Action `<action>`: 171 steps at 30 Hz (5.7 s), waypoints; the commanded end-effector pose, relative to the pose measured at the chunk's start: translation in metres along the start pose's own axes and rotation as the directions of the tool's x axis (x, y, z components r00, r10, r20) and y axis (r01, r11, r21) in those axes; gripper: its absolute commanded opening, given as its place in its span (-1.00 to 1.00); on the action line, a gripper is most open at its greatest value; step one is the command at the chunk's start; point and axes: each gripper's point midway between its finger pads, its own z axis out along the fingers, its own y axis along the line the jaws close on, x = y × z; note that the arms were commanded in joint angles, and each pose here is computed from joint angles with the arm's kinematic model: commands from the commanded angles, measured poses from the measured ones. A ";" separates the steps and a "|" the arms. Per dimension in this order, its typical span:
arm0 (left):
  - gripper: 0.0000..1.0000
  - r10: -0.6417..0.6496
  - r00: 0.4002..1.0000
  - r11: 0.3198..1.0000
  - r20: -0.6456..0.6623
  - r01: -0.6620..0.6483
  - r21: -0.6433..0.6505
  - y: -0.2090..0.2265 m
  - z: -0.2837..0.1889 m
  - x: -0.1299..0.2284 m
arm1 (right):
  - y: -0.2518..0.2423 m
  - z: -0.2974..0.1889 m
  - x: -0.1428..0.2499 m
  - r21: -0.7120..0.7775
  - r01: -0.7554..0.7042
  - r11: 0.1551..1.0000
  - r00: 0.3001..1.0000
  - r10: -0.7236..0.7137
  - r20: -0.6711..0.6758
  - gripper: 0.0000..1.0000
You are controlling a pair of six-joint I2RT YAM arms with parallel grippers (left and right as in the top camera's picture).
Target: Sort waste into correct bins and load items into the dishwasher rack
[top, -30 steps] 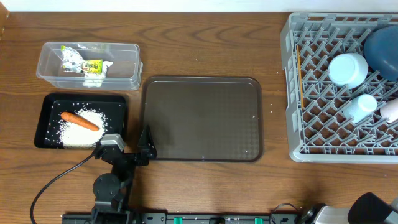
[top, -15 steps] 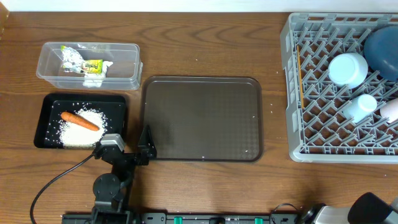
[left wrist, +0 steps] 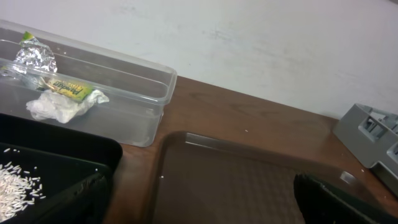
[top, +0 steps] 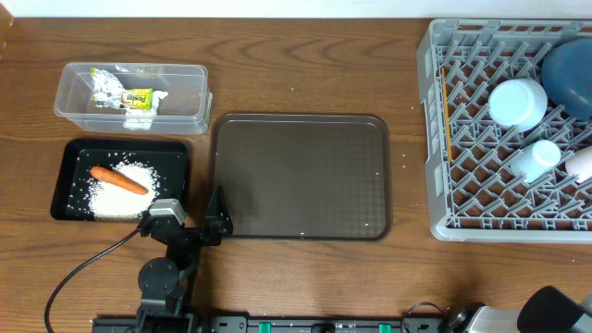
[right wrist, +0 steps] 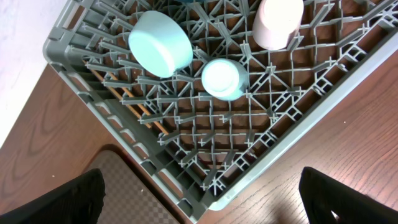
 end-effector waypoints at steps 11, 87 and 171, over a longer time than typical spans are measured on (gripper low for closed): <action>0.96 0.003 0.999 0.999 -0.039 -0.005 -0.045 0.010 0.000 0.013 | 0.001 0.000 0.000 0.001 0.019 1.000 1.000 -0.019 0.000 0.98; 0.96 0.003 0.999 0.999 -0.039 -0.005 -0.045 0.010 0.000 0.013 | 0.047 -0.007 0.250 -0.553 0.696 0.458 0.702 -0.274 0.657 0.99; 0.96 0.003 0.999 0.999 -0.039 -0.005 -0.045 0.010 0.000 0.013 | 0.026 0.103 0.202 -0.012 0.804 0.595 0.322 -0.419 0.849 0.98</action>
